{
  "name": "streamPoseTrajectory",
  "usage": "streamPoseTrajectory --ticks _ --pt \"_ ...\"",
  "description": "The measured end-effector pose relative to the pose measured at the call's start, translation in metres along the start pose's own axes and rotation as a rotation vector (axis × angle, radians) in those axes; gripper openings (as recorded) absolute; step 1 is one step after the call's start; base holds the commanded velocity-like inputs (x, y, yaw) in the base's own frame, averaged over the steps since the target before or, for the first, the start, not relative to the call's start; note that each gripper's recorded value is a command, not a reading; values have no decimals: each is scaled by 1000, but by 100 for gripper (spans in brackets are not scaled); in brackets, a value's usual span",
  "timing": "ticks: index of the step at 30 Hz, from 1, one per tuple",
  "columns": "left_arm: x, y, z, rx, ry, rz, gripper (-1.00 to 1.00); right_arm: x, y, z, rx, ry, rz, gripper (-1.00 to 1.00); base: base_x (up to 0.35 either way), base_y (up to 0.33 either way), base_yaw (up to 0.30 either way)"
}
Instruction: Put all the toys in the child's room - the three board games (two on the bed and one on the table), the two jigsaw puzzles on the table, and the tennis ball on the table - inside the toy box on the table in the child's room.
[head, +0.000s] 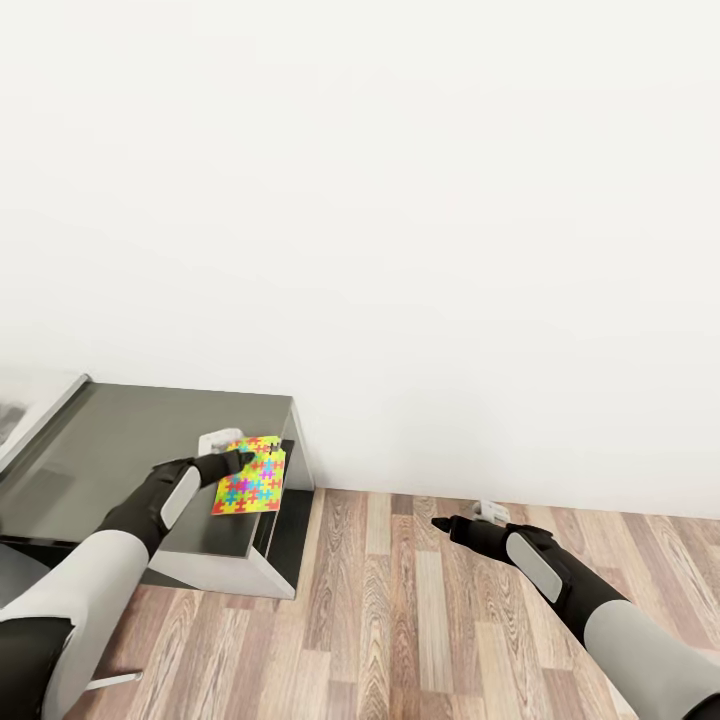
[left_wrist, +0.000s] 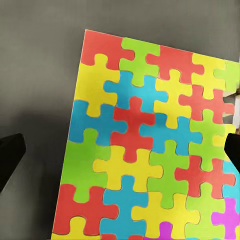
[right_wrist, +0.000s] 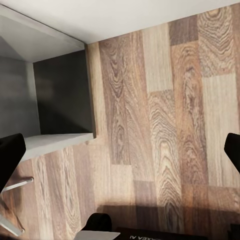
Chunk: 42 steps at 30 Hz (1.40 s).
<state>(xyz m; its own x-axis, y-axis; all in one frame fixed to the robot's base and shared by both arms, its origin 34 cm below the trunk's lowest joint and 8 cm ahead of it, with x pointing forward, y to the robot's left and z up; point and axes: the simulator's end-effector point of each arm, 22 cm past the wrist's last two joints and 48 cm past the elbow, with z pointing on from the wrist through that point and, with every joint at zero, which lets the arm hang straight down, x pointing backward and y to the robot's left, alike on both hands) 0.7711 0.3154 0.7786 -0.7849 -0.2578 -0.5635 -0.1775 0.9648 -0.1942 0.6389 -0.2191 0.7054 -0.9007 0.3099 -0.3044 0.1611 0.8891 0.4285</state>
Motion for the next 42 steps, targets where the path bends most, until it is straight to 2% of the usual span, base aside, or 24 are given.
streamPoseTrajectory --ticks 7,10,15,23,30,36,42 --pt "-7 11 -2 -9 -16 -59 100 0 0 0 0 0 0 100 0 0 0" --pt "-14 26 -6 -27 -29 -90 100 0 0 0 0 0 0 100 0 0 0" --pt "-26 44 -12 -30 -42 -107 100 0 0 0 0 0 0 100 0 0 0" --pt "-28 35 -20 84 -2 -129 100 0 1 0 -2 0 1 100 0 0 0" --pt "-38 36 -34 147 35 -152 100 0 2 1 -3 0 2 100 0 0 0" --pt "-45 24 -51 271 72 -193 100 1 4 1 -6 0 4 100 0 0 0" --pt "-50 35 -61 290 83 -204 100 1 5 2 -8 1 4 100 0 0 0"
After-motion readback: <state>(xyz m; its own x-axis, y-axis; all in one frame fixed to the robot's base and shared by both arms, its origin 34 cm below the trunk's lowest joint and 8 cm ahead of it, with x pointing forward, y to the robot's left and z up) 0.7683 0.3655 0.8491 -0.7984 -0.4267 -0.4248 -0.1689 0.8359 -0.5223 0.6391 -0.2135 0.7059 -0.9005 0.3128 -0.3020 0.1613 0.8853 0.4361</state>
